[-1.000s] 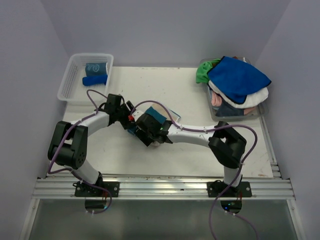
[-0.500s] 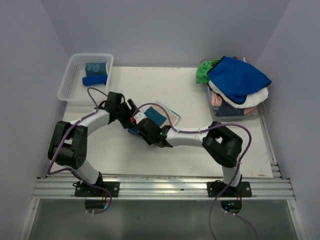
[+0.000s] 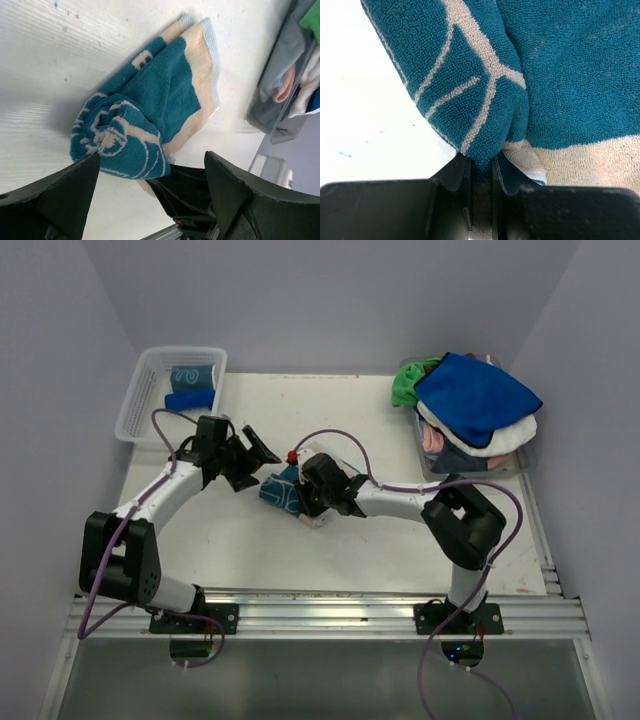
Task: Roll the towels
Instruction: Roll the towel
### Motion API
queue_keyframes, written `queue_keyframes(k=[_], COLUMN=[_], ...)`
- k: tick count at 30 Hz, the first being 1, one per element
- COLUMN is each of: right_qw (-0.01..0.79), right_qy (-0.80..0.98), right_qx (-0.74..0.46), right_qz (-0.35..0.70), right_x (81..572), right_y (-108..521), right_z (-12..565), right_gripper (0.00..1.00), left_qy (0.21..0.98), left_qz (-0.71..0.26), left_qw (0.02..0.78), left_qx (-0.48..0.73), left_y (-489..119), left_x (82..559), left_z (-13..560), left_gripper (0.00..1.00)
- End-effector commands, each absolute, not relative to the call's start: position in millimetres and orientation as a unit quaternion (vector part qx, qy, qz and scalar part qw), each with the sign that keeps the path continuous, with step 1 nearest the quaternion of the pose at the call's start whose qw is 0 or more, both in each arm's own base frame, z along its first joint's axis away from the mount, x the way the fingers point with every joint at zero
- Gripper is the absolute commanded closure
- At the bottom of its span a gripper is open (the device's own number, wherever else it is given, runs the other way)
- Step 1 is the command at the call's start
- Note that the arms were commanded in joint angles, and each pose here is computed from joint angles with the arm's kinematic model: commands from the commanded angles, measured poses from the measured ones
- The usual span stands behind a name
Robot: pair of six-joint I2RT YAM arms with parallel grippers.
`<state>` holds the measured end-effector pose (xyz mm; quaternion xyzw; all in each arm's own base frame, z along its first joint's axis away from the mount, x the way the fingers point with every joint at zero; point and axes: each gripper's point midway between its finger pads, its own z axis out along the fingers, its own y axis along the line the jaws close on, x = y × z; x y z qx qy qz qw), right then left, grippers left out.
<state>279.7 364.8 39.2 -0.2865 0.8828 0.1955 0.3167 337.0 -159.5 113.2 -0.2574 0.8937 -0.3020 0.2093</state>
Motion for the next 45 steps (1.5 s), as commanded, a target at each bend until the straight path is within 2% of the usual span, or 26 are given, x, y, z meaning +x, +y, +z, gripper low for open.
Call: queue_keyframes(k=[1, 7, 16, 26, 34, 39, 44, 45], right_qw=[0.226, 0.129, 0.031, -0.006, -0.026, -0.038, -0.045, -0.040], right_qy=[0.899, 0.899, 0.886, 0.861, 0.855, 0.847, 0.860, 0.865], right_qx=[-0.264, -0.167, -0.078, -0.026, -0.013, -0.009, -0.003, -0.005], right_qz=[0.267, 0.384, 0.456, 0.508, 0.517, 0.531, 0.509, 0.501], right_x=[252.7, 251.9, 254.8, 263.5, 263.0, 263.4, 261.6, 261.9], right_y=[361.8, 357.8, 348.5, 342.6, 341.1, 344.5, 339.5, 338.2], right_z=[29.7, 34.1, 30.1, 33.2, 29.4, 29.4, 23.1, 20.5], right_gripper=[1.00, 1.00, 1.00, 1.00, 1.00, 1.00, 1.00, 0.93], left_qy=[0.880, 0.878, 0.887, 0.875, 0.858, 0.852, 0.866, 0.875], left_qz=[-0.305, -0.303, -0.335, -0.370, -0.383, -0.380, -0.353, -0.339], left_qw=[0.240, 0.252, 0.220, 0.211, 0.244, 0.248, 0.219, 0.198], left_qx=[-0.273, -0.271, -0.230, -0.231, -0.240, -0.262, -0.277, -0.283], left_y=[-142.4, -136.7, -171.5, -193.1, -196.2, -199.6, -200.8, -199.8], left_x=[337.8, 334.3, 316.1, 309.9, 330.8, 344.9, 346.6, 340.9], left_z=[134.8, 139.5, 111.3, 83.0, 79.7, 70.1, 49.2, 38.9], left_gripper=[0.11, 0.11, 0.12, 0.14, 0.14, 0.23, 0.32, 0.34])
